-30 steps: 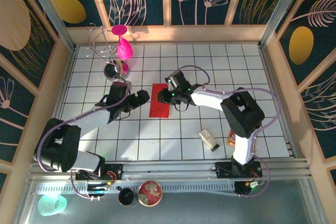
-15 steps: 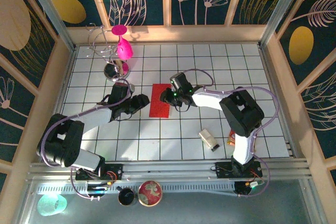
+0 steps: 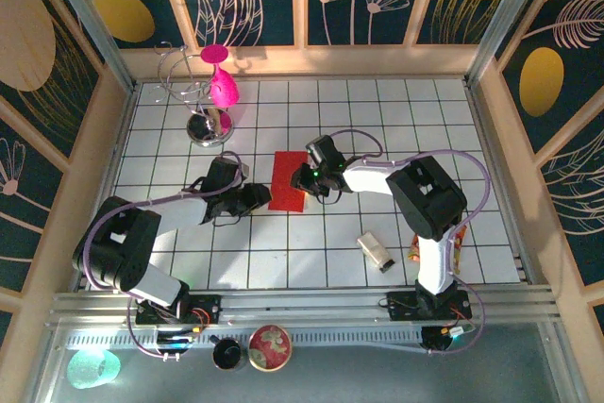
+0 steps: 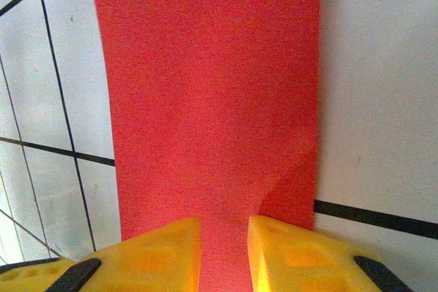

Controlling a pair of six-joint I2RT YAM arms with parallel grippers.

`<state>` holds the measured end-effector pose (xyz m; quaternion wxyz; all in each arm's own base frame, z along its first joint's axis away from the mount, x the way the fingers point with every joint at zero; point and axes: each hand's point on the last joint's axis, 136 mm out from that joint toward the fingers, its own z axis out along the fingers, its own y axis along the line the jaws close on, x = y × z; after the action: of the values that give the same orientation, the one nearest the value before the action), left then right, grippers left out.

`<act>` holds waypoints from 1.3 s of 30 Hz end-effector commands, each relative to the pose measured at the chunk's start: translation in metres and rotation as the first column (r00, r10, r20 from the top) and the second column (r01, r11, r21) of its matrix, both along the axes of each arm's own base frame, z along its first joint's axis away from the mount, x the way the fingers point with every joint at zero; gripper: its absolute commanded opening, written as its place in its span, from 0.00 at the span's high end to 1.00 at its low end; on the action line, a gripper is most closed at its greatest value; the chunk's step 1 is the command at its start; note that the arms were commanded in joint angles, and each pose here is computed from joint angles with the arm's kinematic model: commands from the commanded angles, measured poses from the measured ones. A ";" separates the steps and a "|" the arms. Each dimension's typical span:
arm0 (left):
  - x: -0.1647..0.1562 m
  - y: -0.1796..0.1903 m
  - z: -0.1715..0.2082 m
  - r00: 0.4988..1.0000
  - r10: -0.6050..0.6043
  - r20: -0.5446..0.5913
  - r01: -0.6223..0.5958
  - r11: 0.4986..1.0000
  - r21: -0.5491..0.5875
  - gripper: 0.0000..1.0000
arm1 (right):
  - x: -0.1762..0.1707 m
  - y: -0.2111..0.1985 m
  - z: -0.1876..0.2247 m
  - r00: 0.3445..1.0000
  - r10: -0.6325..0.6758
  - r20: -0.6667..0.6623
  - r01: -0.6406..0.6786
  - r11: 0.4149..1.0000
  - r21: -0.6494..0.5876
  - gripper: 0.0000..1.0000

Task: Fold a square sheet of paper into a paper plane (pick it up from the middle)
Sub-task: Third fold the triangle at the center of the table.

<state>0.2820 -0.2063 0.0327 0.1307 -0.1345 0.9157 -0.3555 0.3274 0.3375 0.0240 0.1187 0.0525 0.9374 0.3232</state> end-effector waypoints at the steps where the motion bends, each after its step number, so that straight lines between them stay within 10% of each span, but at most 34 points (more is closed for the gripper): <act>1: -0.012 -0.003 -0.009 0.999 -0.025 -0.040 0.024 1.000 -0.010 0.63 | -0.009 -0.012 -0.025 0.998 -0.010 -0.056 0.007 0.999 -0.049 0.74; 39: 0.032 -0.030 -0.007 0.998 -0.061 -0.025 0.055 0.979 -0.197 0.75 | -0.012 -0.024 -0.035 0.997 -0.028 -0.066 0.024 0.999 -0.048 0.75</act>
<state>0.3084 -0.2355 0.0231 0.0937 -0.1310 0.8862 -0.4344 0.3289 0.3367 0.0218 0.1230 0.0510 0.9302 0.3422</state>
